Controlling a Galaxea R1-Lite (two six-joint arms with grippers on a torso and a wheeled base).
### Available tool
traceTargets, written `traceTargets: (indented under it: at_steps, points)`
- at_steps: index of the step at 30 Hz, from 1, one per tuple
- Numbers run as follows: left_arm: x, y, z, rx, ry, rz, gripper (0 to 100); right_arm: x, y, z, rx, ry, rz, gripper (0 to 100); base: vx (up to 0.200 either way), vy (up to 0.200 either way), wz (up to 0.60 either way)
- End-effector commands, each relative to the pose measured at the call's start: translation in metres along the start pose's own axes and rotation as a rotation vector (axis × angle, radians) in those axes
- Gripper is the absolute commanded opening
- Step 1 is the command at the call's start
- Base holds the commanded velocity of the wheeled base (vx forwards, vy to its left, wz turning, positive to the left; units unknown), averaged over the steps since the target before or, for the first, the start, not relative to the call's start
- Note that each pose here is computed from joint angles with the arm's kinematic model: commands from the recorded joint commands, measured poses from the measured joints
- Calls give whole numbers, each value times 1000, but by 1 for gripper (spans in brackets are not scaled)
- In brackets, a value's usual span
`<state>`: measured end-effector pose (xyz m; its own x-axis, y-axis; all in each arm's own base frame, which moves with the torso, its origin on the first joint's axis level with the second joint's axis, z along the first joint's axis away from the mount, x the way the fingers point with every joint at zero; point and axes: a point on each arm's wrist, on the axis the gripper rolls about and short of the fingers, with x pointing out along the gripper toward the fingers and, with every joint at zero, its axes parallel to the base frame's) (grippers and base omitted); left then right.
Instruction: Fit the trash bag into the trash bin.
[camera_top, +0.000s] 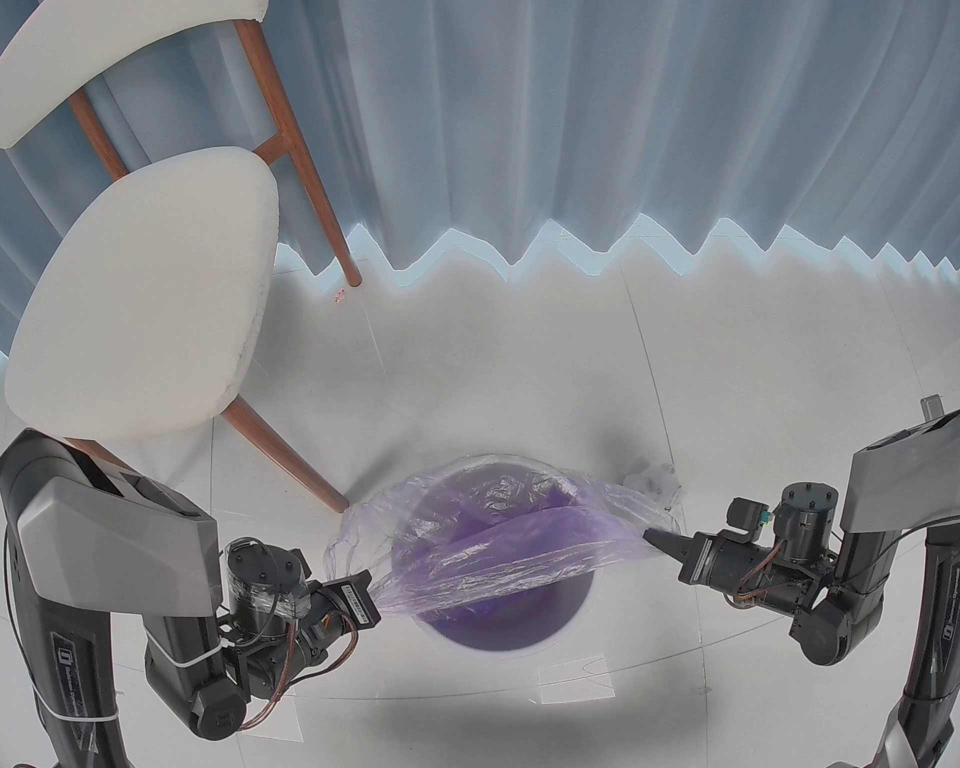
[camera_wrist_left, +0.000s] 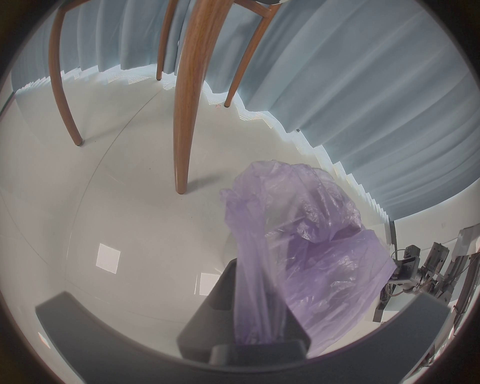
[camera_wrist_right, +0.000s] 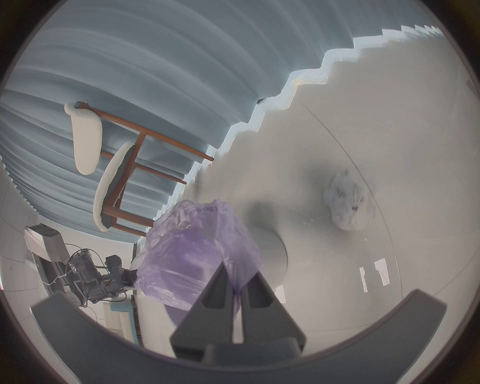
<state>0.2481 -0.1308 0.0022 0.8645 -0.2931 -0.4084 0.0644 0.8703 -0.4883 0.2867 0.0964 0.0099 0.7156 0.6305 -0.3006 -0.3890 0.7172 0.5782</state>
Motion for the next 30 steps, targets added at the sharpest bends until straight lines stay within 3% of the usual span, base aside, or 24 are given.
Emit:
traceTargets:
  at_steps: [1, 19, 30]
  points:
    - [-4, -2, -3, 9, 13, -6, 0, -12, 10, -3, -8, 9, 13, 0, 0, 0, 0]
    - [-8, -14, 5, 5, -24, -52, 0, -14, 23, -12, -11, 47, 38, 0, 0, 0, 0]
    - [-3, -19, 25, -22, -106, -84, 0, -14, 29, -7, -20, 29, 56, 0, 0, 0, 0]
